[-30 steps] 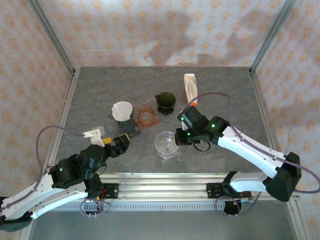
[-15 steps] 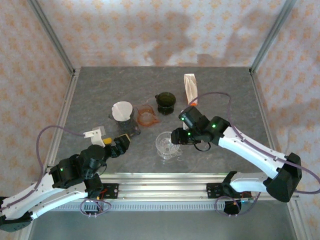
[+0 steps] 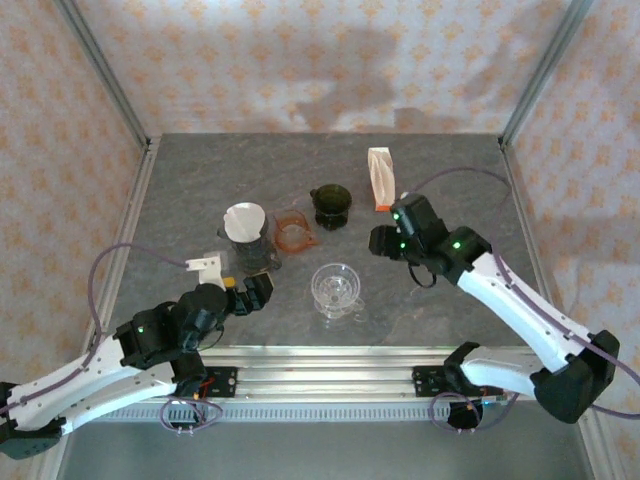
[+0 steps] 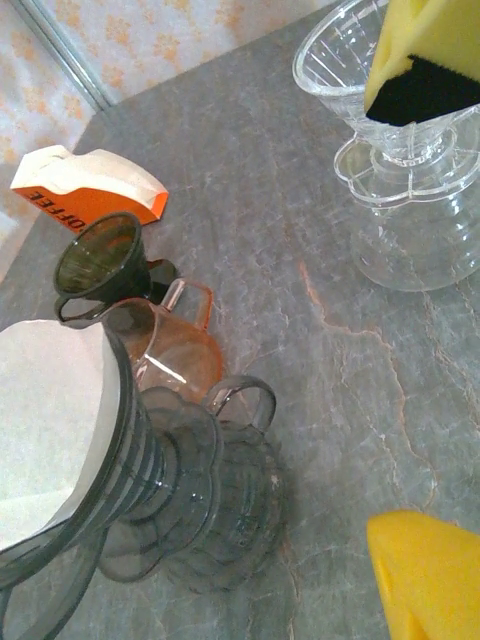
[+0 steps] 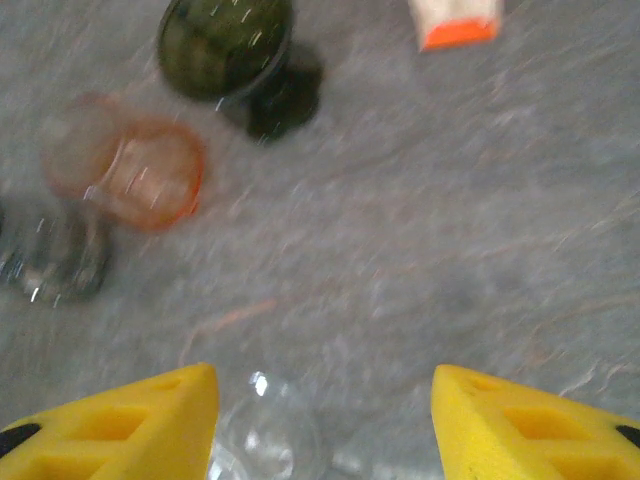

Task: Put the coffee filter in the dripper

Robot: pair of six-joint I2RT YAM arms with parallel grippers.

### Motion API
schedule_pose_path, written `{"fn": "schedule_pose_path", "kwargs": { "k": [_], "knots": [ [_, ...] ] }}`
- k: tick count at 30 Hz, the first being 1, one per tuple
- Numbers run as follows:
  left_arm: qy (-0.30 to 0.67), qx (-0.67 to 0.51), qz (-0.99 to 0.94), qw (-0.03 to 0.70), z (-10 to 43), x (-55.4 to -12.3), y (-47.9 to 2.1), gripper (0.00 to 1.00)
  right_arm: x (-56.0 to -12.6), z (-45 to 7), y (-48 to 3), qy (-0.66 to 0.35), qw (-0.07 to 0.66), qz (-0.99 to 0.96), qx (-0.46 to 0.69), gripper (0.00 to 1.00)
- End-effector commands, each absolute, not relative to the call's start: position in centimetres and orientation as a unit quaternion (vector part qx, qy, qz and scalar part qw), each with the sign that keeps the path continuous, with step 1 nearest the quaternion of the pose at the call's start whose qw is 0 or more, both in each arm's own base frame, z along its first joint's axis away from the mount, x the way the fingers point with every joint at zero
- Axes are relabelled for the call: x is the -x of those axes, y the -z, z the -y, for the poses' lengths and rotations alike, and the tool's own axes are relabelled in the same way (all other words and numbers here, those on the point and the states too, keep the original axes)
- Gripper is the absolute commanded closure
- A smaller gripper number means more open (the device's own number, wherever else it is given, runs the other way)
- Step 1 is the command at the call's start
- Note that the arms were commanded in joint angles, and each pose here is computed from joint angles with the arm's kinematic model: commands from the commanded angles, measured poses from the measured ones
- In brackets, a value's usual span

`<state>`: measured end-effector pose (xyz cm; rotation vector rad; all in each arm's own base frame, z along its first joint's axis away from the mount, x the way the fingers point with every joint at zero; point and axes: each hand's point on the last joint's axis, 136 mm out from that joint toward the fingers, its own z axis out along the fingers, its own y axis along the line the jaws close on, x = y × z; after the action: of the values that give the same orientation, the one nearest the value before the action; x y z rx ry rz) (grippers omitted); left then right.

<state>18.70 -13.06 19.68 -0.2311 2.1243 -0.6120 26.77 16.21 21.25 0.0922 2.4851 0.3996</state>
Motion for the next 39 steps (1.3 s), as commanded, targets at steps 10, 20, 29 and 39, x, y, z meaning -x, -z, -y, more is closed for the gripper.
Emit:
{"fn": "schedule_pose_path", "kwargs": {
  "k": [10, 20, 29, 39],
  "knots": [
    [0.268, 0.089, -0.847, 0.450, 13.5, -18.7, -20.8, 0.00, -39.2, -13.3, -21.9, -0.029, 0.374, -0.926, -0.046, 0.63],
    [0.261, 0.076, -0.855, 0.443, 14.1, -18.9, -20.4, 0.01, -46.4, -13.6, -19.7, -0.018, 0.343, -0.938, -0.050, 0.68],
    [0.250, 0.065, -0.852, 0.455, 14.2, -19.2, -20.6, 0.00, -50.7, -14.3, -17.9, -0.018, 0.331, -0.941, -0.064, 0.68],
    [0.236, 0.061, -0.854, 0.461, 13.8, -19.4, -20.5, 0.01, -53.0, -14.4, -16.5, -0.011, 0.320, -0.944, -0.078, 0.69]
  ]
}}
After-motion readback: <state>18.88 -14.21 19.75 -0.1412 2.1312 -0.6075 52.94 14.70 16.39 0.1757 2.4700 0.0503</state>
